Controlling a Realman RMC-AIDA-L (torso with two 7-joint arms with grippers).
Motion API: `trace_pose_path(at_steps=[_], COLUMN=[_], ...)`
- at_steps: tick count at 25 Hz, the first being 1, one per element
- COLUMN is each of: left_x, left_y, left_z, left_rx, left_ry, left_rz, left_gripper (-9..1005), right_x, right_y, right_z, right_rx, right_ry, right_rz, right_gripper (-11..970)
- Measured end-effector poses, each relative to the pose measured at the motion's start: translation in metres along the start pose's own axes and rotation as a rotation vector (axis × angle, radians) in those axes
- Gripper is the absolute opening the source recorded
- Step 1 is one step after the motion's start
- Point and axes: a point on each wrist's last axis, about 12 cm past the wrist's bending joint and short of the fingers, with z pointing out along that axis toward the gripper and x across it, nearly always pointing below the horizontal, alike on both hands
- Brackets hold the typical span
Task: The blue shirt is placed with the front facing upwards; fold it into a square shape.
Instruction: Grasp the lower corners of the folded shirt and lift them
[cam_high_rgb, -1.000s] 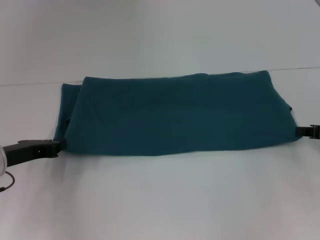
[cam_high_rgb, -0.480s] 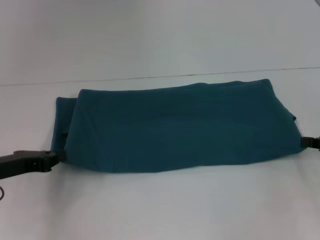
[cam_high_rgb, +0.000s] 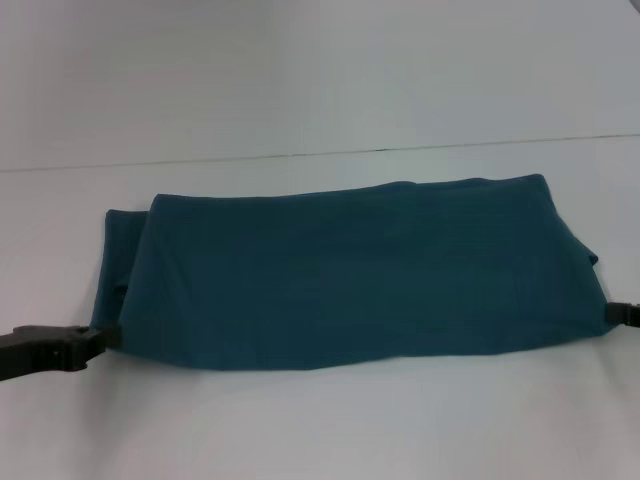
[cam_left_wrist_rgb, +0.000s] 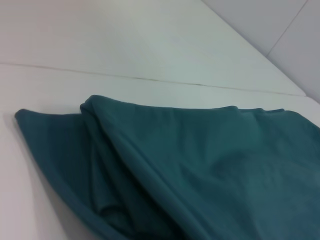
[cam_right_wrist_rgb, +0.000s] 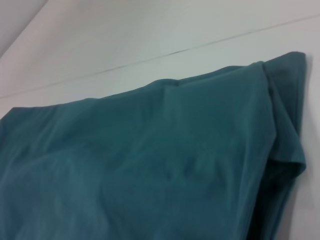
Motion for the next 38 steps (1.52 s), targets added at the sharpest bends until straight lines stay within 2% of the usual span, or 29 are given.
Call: trace_pose_path(at_steps=[13, 30, 38], left_x=[0.008, 0.012, 0.010], left_y=[0.002, 0.007, 0.009], left_z=[-0.004, -0.006, -0.009], left_rx=[-0.008, -0.032, -0.032], left_ry=[0.045, 0.050, 0.024], left_rz=[0.005, -0.008, -0.035], left_gripper=[-2, 0, 2], right_x=[0.022, 0.022, 0.015], right_y=[-0.005, -0.008, -0.007], right_z=[-0.014, -0.016, -0.018], right_rx=[-0.013, 0.002, -0.009], right_ry=[-0.013, -0.023, -0.055], right_rz=[0.051, 0.056, 0.062], right_gripper=[118, 132, 139])
